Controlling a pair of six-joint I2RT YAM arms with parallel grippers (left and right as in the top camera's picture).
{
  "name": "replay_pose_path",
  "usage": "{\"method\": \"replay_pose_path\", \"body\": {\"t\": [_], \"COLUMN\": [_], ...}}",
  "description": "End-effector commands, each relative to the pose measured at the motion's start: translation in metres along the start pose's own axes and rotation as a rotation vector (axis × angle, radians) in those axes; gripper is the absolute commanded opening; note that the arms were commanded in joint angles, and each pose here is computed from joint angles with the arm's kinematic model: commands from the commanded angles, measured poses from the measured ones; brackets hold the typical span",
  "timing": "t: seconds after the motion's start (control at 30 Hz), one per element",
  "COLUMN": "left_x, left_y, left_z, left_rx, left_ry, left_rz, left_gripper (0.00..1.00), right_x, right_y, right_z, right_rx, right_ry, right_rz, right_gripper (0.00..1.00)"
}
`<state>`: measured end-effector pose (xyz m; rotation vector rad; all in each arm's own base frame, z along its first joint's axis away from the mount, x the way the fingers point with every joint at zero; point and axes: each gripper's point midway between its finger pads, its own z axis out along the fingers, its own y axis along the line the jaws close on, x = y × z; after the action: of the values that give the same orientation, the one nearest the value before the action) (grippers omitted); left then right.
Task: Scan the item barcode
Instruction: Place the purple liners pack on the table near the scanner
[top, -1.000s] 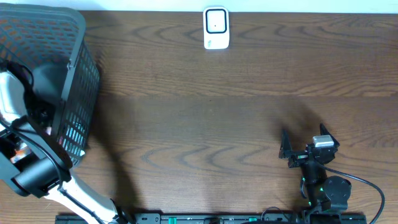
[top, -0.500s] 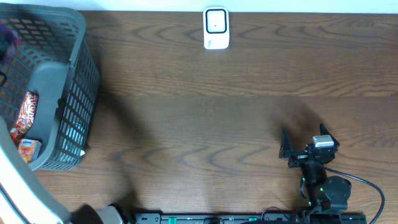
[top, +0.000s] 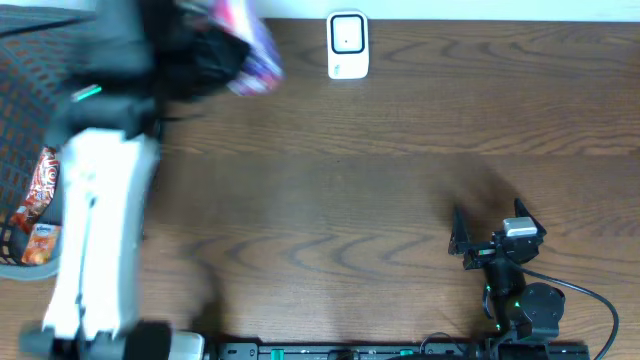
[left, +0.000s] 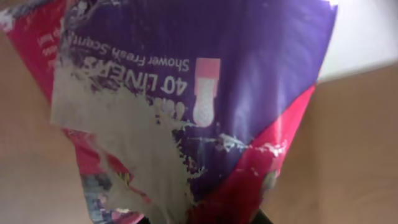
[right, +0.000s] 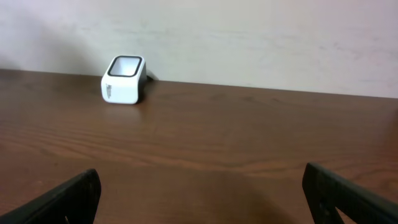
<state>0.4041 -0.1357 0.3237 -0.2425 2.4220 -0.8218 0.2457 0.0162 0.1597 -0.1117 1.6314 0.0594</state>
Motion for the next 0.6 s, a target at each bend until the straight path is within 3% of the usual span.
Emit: {"method": "replay_pose_path", "body": {"t": [0.0, 0.2, 0.27, 0.3, 0.33, 0.43, 0.57], "left_x": [0.031, 0.106, 0.121, 0.129, 0.137, 0.141, 0.11], "left_y": [0.015, 0.015, 0.017, 0.018, 0.019, 0.018, 0.014], "left_z": [0.057, 0.148, 0.161, 0.165, 0.168, 0.166, 0.14], "left_rx": [-0.189, -0.239, -0.254, -0.257, -0.263, -0.269, -0.237], "left_ry": [0.095, 0.348, 0.395, 0.42, 0.445, 0.458, 0.374], "left_rz": [0.106, 0.171, 0.178, 0.18, 0.183, 0.187, 0.191], "left_gripper": [0.07, 0.1, 0.45, 0.72, 0.8, 0.82, 0.82], "right_x": [0.0, 0.0, 0.0, 0.0, 0.0, 0.0, 0.0], "right_y": [0.002, 0.002, 0.002, 0.002, 0.002, 0.002, 0.002], "right_z": [0.0, 0.0, 0.0, 0.0, 0.0, 0.0, 0.0], "right_rx": [-0.008, -0.008, -0.008, -0.008, -0.008, -0.008, -0.008], "right_ry": [0.0, -0.001, 0.0, -0.001, -0.001, -0.001, 0.0], "right_rz": [-0.012, -0.012, -0.012, -0.012, -0.012, -0.012, -0.012], "right_gripper": [0.99, 0.99, 0.99, 0.99, 0.99, 0.99, 0.99]}}
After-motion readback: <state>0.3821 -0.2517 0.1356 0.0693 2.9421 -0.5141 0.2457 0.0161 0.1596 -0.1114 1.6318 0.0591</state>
